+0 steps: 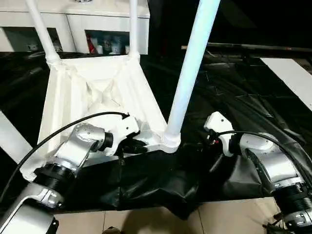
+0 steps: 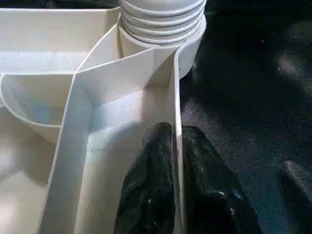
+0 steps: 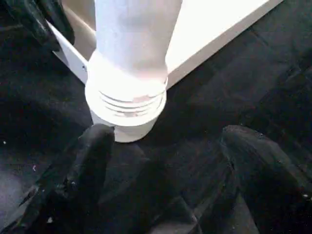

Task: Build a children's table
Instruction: Rotate leg to tighten

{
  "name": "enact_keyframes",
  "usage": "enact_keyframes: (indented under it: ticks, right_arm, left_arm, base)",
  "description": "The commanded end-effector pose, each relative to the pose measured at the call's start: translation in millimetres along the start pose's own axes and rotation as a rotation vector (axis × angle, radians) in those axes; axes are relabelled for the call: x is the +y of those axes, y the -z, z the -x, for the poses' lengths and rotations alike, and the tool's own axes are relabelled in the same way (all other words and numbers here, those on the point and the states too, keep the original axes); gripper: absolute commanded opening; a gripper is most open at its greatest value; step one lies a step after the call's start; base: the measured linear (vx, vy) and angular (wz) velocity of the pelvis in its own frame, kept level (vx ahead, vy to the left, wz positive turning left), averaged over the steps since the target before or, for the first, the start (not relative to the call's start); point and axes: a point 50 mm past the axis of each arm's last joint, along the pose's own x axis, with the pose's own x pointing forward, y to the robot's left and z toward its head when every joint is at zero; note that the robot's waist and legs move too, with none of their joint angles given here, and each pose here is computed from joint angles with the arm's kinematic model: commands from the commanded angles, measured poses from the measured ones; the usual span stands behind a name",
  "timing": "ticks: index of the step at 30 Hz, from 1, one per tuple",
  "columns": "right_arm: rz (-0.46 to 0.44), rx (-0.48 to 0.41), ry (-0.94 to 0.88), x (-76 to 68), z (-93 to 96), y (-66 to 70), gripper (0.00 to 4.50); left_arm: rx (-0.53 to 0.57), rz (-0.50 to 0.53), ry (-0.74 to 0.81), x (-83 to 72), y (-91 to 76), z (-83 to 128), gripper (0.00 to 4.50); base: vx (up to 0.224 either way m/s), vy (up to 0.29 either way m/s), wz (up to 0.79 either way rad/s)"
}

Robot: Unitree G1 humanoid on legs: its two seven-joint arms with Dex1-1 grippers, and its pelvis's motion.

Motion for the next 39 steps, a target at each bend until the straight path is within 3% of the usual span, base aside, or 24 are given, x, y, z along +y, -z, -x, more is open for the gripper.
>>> enact_keyframes:
  ticks: [1,10,27,28,32,33,39]
  right_arm:
    - [0.011,-0.024,0.011,-1.7,-0.4,-8.4,3.91]
    - [-0.036,-0.107,-0.058,5.9,-15.8,-13.8,3.91]
    - [-0.083,-0.130,-0.073,11.0,-40.9,-14.1,3.91]
    - [-0.087,-0.133,-0.076,11.2,-41.6,-13.9,3.73]
    - [-0.097,-0.138,-0.085,11.7,-43.4,-12.6,3.73]
    - [-0.105,-0.145,-0.083,11.5,-43.7,-12.8,3.45]
    - [-0.115,-0.153,-0.086,11.7,-45.2,-12.0,3.00]
  left_arm:
    - [0.058,0.027,0.022,-3.4,10.0,-4.9,0.15]
    - [0.061,0.021,0.050,-7.1,12.2,-6.7,0.05]
    - [0.037,0.033,0.036,-7.9,11.5,-5.0,0.05]
    - [0.037,0.034,0.036,-8.0,11.7,-4.9,0.02]
    - [0.040,0.038,0.030,-7.5,12.8,-2.5,0.02]
    - [0.041,0.039,0.029,-7.1,12.9,-2.1,0.00]
    - [0.044,0.041,0.027,-6.7,13.5,-0.9,0.00]
  base:
    - [0.000,0.000,0.00]
    - [0.000,0.000,0.00]
    - [0.000,0.000,0.00]
    - [0.000,0.000,0.00]
    - [0.000,0.000,0.00]
    - [0.000,0.000,0.00]
    - [0.000,0.000,0.00]
